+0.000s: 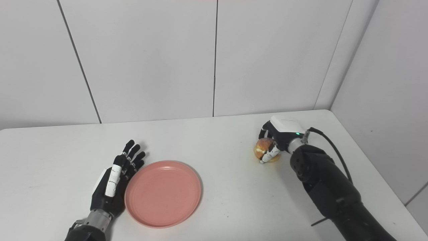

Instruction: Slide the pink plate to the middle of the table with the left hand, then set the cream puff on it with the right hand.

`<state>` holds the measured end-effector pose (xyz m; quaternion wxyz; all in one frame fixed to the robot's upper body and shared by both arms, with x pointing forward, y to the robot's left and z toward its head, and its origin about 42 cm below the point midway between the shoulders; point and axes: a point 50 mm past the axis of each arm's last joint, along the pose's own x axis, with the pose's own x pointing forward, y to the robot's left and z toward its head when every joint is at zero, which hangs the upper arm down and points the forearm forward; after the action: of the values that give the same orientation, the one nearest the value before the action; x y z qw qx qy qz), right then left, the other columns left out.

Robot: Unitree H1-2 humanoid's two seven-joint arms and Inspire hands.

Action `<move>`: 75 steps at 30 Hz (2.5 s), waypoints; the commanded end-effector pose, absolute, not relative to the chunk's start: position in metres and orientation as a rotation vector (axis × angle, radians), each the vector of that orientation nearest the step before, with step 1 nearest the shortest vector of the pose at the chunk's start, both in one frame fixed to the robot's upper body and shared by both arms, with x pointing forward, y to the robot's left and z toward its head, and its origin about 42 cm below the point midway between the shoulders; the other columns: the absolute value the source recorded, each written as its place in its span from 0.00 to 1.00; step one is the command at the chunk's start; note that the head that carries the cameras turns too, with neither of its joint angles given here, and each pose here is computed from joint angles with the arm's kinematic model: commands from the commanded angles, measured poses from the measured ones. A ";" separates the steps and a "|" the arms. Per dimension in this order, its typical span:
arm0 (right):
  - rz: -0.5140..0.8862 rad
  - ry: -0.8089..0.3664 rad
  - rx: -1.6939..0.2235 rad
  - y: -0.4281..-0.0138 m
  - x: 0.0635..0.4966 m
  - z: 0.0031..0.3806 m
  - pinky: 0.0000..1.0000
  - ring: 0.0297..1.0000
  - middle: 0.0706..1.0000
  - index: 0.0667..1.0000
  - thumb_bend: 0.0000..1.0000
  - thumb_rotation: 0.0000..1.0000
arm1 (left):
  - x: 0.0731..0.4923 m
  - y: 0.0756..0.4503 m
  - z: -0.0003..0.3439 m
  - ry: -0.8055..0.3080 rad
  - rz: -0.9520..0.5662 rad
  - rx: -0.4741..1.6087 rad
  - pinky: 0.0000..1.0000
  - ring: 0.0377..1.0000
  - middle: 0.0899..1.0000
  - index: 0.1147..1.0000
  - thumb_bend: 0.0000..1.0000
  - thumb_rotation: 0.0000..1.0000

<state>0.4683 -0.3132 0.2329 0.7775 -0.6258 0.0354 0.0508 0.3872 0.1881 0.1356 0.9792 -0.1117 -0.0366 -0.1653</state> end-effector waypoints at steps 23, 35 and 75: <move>0.166 -0.210 -1.395 -0.278 0.460 0.322 0.31 0.36 0.39 0.47 0.53 0.00 | 0.380 0.175 0.130 -0.035 -0.340 -0.204 0.97 0.94 1.00 1.00 0.82 0.81; 0.305 -0.431 -1.400 -0.232 0.438 0.365 0.32 0.37 0.42 0.46 0.53 0.00 | 0.374 0.152 0.130 -0.038 -0.357 -0.195 0.95 0.93 1.00 1.00 0.88 0.81; 0.805 -0.579 -1.444 -0.134 0.401 0.328 0.37 0.42 0.46 0.44 0.53 0.00 | 0.369 0.121 0.129 -0.041 -0.355 -0.176 0.94 0.90 0.98 1.00 0.89 0.82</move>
<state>0.3987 -0.1340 0.3160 0.6579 -0.6240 -0.2287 0.3543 0.3728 0.1219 0.1337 0.9794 -0.0910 -0.0325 -0.1775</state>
